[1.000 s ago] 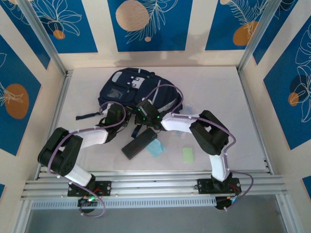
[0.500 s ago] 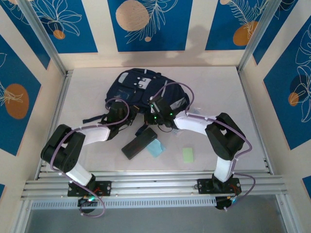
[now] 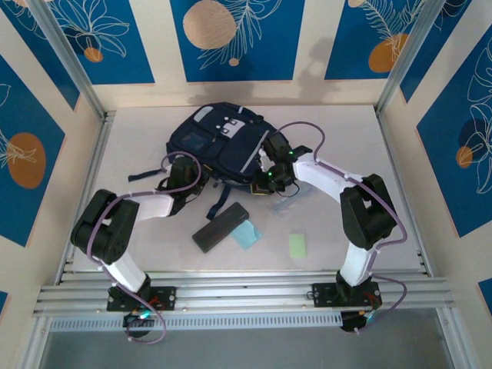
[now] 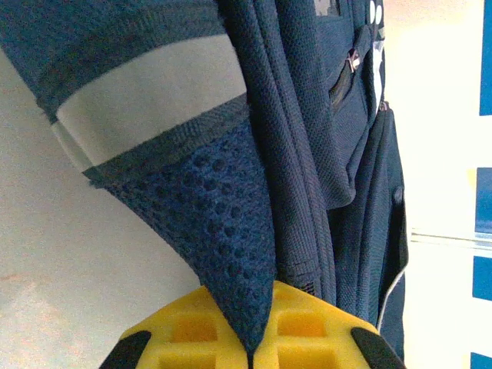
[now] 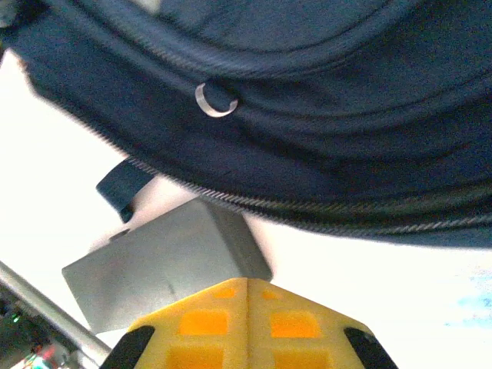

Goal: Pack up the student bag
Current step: Zip the student bag at the center of the table.

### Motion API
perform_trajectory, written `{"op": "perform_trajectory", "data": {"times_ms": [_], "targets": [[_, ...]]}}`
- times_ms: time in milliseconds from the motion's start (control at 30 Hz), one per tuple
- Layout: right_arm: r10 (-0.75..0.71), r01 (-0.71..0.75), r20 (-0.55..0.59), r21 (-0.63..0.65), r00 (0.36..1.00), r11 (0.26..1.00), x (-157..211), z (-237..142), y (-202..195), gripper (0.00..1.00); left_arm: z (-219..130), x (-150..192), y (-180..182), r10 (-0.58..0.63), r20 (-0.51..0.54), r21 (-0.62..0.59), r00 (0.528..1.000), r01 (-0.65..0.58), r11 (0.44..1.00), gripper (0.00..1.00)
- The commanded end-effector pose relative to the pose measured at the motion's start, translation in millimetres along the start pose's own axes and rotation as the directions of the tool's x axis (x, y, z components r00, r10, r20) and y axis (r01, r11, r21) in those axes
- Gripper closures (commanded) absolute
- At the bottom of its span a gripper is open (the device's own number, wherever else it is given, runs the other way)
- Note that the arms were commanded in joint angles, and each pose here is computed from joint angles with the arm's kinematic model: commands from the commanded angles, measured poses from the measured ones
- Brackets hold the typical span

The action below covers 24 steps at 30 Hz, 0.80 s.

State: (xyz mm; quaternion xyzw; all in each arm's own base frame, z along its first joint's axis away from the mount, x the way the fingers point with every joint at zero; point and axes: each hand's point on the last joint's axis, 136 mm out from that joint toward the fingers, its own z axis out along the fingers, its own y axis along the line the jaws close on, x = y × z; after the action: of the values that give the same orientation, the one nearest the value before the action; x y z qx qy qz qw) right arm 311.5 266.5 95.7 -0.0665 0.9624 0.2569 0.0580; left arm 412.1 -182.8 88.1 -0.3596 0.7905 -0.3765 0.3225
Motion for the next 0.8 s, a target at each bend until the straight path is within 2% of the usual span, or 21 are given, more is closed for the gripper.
{"op": "perform_trajectory", "data": {"times_ms": [0,100,200,300,367,500,633,767], "targets": [[0.01,-0.012,-0.063,-0.04,0.998,0.999,18,-8,11,1.0,3,-19,-33,0.008,0.063,0.101,0.998,-0.014,0.995,1.0],[-0.005,0.006,0.014,-0.095,1.0,0.995,10,-8,33,0.99,1,-11,-43,-0.005,0.028,0.127,1.0,0.002,0.992,1.0],[-0.023,0.042,0.119,-0.155,0.993,0.987,1,-4,60,0.8,-5,-6,-59,-0.039,0.002,0.183,0.999,0.038,0.982,1.0],[-0.02,0.065,0.225,-0.195,0.974,0.979,-13,0,81,0.7,-12,-1,-76,-0.047,-0.011,0.223,0.999,0.048,0.974,1.0],[-0.009,0.067,0.272,-0.205,0.962,0.976,-21,3,88,0.67,-16,4,-85,-0.055,-0.022,0.243,0.998,0.059,0.968,1.0],[0.0,0.052,0.361,-0.134,0.933,0.99,-35,17,82,0.61,-21,15,-94,-0.104,-0.059,0.274,0.993,0.116,0.955,1.0],[0.002,0.012,0.452,-0.028,0.892,1.0,-51,33,60,0.54,-26,28,-98,-0.122,-0.08,0.289,0.989,0.14,0.947,1.0],[-0.006,-0.035,0.501,0.072,0.866,0.997,-65,42,40,0.52,-33,35,-100,-0.122,-0.09,0.294,0.988,0.143,0.945,1.0]]}}
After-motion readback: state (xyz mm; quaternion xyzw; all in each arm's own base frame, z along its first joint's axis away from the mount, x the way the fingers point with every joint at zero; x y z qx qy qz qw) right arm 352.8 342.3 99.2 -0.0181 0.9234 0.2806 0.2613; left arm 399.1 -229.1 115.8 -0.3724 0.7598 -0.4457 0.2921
